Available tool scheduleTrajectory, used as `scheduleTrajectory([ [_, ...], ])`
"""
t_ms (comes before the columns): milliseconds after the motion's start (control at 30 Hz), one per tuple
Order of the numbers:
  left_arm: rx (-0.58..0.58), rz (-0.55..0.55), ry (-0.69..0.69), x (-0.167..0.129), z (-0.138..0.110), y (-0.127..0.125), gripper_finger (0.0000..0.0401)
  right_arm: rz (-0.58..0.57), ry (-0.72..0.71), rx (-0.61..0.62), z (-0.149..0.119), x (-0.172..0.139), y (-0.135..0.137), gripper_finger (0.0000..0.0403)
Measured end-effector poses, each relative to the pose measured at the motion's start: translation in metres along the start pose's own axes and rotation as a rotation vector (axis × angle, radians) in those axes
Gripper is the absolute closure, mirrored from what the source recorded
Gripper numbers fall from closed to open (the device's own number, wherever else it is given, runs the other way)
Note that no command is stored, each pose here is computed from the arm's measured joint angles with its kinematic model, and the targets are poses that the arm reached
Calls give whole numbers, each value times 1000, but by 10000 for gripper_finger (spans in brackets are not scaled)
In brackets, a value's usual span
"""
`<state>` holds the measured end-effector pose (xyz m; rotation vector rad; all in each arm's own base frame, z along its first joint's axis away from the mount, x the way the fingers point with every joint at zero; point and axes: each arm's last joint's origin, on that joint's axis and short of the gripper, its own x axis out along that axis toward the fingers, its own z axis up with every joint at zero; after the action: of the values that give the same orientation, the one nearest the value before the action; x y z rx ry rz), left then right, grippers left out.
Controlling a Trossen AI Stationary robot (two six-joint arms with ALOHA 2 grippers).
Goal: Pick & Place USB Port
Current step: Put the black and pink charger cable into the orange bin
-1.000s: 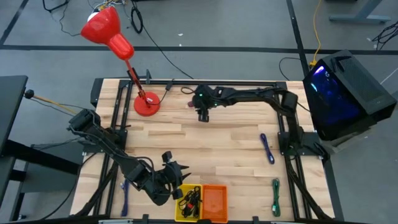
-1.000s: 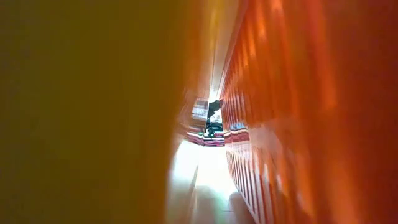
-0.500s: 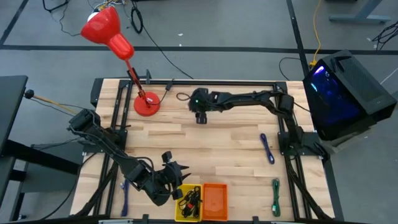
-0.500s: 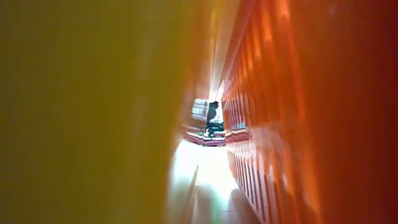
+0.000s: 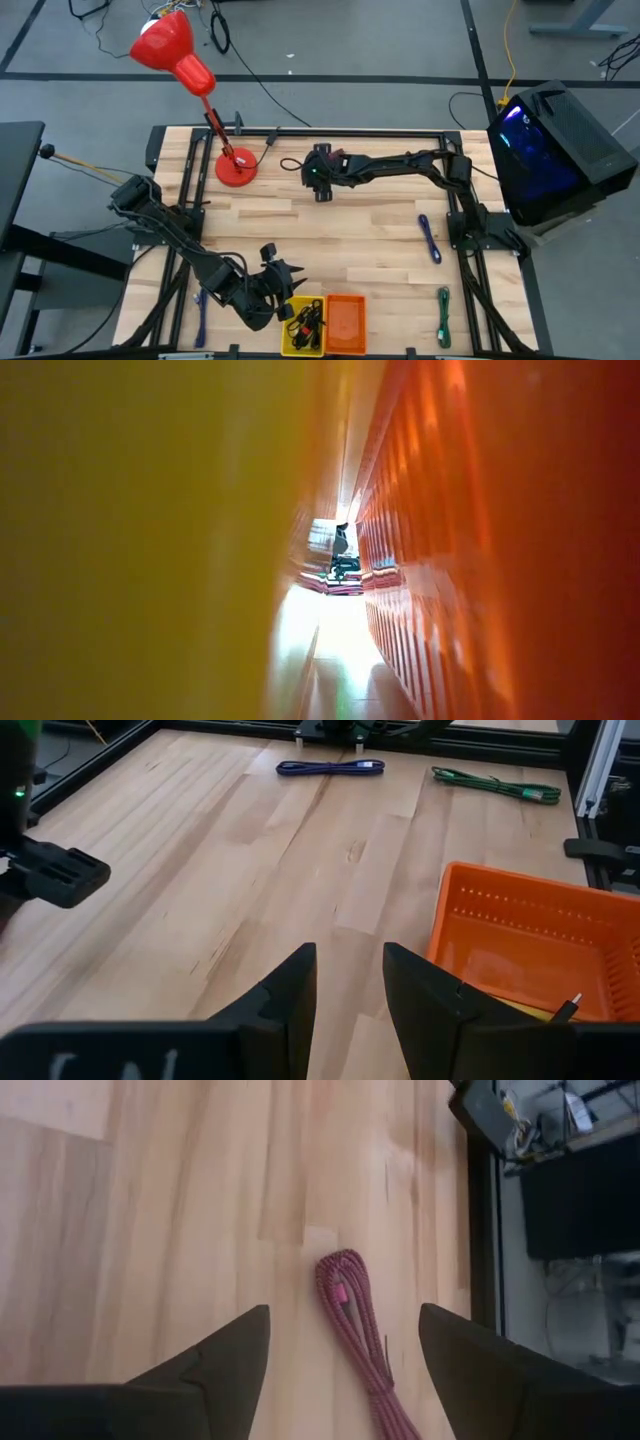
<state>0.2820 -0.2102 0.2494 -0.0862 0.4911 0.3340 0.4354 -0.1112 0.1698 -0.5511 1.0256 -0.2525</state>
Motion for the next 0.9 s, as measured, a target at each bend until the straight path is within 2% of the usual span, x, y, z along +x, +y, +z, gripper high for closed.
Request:
scheduleTrajectory([
  [267,-10,0,0,0,0,0,279,-98,128,-28,-12,3,-10,144],
  [500,-7,1,0,0,0,0,279,-66,104,38,-22,9,-26,144],
  [600,-8,0,0,1,-3,0,279,-67,135,73,-31,13,-35,144],
  [800,6,10,7,5,-5,1,279,-38,153,63,-35,13,-35,144],
  [900,3,19,4,7,-5,1,279,-58,169,62,-36,13,-36,144],
])
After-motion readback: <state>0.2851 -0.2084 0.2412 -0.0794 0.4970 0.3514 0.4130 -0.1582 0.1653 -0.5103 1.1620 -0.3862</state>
